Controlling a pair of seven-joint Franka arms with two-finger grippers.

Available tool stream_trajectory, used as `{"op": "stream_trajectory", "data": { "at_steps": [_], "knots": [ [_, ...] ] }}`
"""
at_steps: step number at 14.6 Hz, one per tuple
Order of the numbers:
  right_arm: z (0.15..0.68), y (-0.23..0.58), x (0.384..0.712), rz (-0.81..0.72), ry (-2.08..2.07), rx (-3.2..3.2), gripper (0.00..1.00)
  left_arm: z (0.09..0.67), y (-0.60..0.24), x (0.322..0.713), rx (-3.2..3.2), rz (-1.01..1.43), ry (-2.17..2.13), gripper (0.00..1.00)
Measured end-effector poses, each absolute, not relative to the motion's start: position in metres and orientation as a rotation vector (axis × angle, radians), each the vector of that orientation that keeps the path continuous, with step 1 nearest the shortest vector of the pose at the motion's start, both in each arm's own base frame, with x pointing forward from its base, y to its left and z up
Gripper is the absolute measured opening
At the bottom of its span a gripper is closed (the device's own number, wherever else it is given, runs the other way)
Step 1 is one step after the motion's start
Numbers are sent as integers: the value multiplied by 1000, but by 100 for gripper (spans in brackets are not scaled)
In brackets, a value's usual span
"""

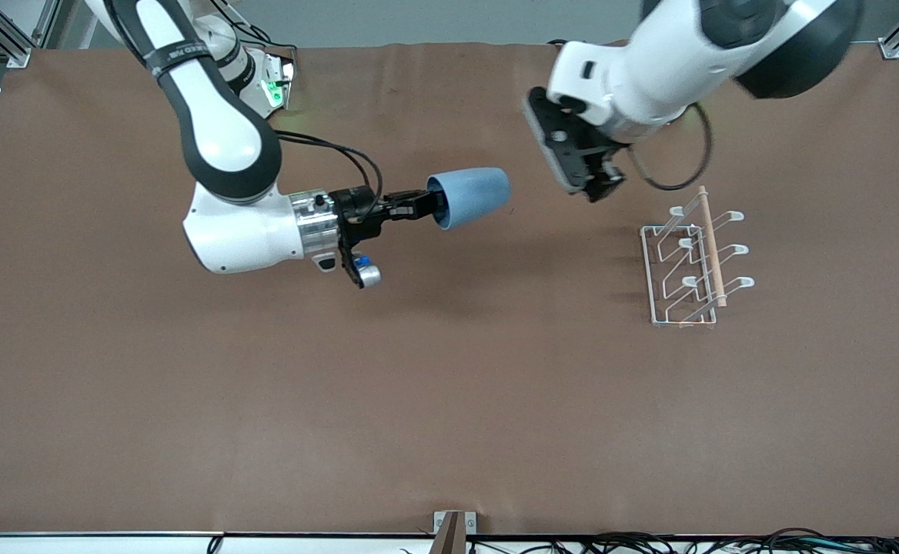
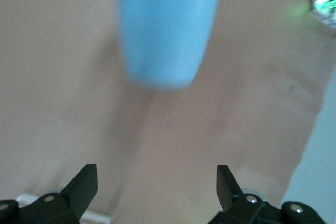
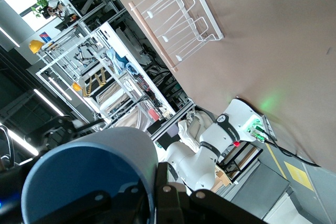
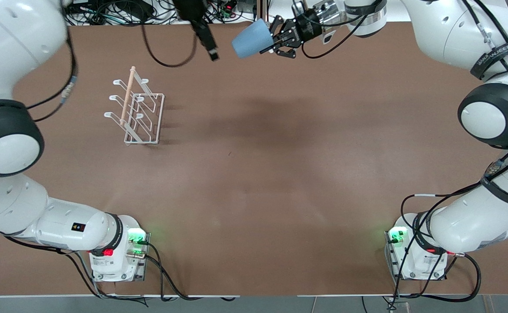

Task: Hang cup on cup holder
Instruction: 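Grasp the cup base with the left gripper beside the right gripper, then carry the cup toward the holder with the left gripper while the right gripper withdraws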

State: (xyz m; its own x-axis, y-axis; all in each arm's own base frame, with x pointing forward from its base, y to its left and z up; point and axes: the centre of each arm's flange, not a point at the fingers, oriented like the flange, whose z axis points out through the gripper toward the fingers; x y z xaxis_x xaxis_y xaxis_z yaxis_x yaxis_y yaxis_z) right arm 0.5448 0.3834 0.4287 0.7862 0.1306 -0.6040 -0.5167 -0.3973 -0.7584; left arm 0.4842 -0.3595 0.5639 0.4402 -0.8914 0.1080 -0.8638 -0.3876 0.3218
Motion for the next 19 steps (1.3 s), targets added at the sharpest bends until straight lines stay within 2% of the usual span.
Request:
{"op": "stream_trajectory", "data": {
  "at_steps": [5,10,15,17,19],
  "knots": [
    [428,387,543,720,293,-1859,5,547,-371,511,2326,-98,-1456,100],
    [429,391,539,732,281,-1860,5,547,-404,494,2286,-70,-1498,100],
    [424,390,538,734,286,-1868,5,529,-422,499,2270,-41,-1493,100],
    [423,389,538,734,290,-1869,5,527,-425,502,2270,-8,-1485,96],
    [423,389,538,739,288,-1867,5,527,-424,505,2275,4,-1480,76]
  ]
}}
